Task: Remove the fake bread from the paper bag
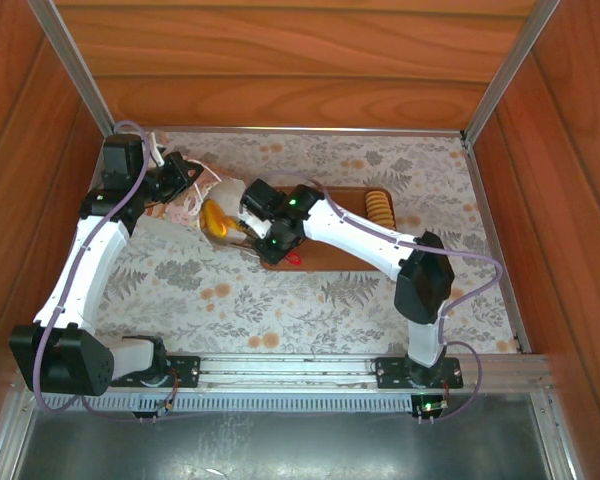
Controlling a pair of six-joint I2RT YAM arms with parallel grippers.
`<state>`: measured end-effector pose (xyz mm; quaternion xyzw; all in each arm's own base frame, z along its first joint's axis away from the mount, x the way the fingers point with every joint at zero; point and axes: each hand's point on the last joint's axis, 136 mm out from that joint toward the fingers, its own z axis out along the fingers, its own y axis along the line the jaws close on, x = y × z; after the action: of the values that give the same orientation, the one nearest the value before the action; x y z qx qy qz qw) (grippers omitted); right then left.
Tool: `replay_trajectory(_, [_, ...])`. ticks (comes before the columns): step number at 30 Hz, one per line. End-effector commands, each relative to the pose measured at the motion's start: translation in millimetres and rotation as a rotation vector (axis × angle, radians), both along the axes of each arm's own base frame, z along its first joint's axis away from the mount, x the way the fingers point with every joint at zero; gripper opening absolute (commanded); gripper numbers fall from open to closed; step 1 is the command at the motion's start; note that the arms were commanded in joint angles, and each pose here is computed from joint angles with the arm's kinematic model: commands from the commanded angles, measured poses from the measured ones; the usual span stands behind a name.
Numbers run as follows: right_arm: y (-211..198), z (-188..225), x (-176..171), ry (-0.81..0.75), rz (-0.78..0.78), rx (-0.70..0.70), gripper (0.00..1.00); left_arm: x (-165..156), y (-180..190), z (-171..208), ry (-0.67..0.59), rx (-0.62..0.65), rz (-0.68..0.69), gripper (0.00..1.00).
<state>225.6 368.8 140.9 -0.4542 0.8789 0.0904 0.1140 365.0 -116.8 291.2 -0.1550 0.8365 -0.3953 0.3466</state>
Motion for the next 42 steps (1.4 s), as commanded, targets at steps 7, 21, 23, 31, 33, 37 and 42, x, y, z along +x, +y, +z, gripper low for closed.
replay_trajectory(7, [8, -6, 14, -0.153, 0.034, -0.132, 0.39, 4, -3, 15, -0.032, -0.005, -0.011, 0.00])
replay_trajectory(21, [-4, -16, 21, -0.216, 0.025, -0.238, 0.40, 5, -3, 13, -0.027, -0.004, -0.009, 0.00])
replay_trajectory(23, [-6, -18, 21, -0.215, 0.022, -0.251, 0.41, 5, -3, 13, -0.026, -0.005, -0.010, 0.00])
replay_trajectory(31, [-1, -15, 20, -0.211, -0.009, -0.205, 0.36, 6, -4, 11, -0.022, -0.006, -0.015, 0.00])
replay_trajectory(33, [0, -9, 22, -0.221, -0.023, -0.183, 0.34, 6, -4, 10, -0.021, -0.004, -0.014, 0.00])
replay_trajectory(37, [-2, 5, 22, -0.231, -0.048, -0.151, 0.30, 6, -3, 11, -0.021, -0.004, -0.012, 0.00])
replay_trajectory(42, [-5, 21, 12, -0.147, -0.093, -0.019, 0.27, 6, -3, 10, -0.020, -0.004, -0.011, 0.00])
